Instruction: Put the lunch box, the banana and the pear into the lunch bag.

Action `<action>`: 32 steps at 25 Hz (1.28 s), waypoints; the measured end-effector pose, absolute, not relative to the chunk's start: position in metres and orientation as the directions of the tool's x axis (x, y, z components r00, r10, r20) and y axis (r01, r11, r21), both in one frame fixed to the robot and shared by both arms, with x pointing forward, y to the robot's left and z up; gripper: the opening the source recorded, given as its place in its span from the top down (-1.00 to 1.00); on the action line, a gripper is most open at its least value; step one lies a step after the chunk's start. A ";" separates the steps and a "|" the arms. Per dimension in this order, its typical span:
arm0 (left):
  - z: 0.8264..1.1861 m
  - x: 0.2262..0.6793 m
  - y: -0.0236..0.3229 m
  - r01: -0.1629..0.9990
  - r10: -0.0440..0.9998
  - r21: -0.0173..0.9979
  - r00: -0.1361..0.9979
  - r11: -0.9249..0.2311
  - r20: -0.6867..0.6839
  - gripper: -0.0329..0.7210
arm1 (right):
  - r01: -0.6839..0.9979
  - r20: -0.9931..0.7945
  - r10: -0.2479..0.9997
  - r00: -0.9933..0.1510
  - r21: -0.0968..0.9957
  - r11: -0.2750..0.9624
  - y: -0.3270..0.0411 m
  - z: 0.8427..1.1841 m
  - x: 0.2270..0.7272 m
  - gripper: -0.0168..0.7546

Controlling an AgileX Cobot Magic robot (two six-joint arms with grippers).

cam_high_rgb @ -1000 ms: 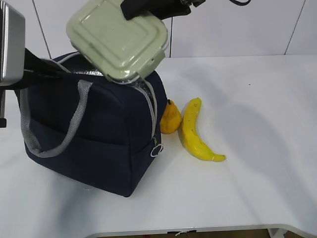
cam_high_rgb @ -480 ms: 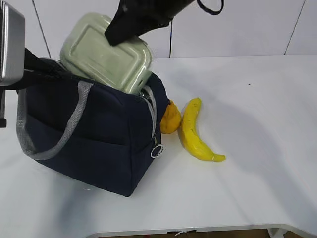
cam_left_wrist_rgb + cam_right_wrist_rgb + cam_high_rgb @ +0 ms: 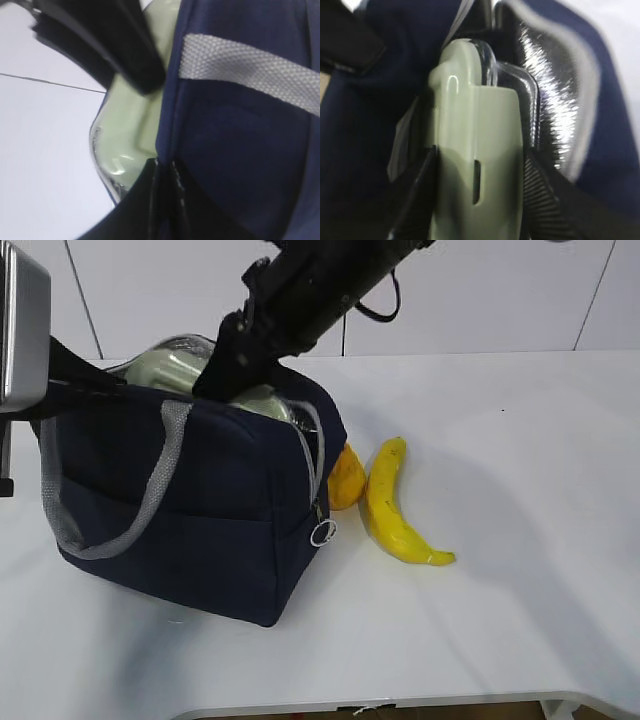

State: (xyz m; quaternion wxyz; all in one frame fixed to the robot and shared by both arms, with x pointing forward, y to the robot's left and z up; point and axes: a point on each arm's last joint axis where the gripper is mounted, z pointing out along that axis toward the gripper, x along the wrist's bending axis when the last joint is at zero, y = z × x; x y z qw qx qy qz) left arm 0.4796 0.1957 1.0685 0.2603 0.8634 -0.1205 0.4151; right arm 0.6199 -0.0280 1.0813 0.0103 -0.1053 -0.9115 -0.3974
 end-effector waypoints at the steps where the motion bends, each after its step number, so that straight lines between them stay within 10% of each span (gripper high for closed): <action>1: 1.068 0.480 0.196 -0.424 0.008 0.349 0.626 -0.835 0.780 0.94 | 0.200 0.117 0.168 -0.979 0.712 0.673 -0.025 1.075 0.619 -0.06; 32: 1.043 0.495 0.191 -0.386 -0.003 0.373 0.698 -0.844 0.716 0.94 | 0.142 0.157 0.051 -0.986 0.653 0.744 -0.010 1.028 0.621 -0.22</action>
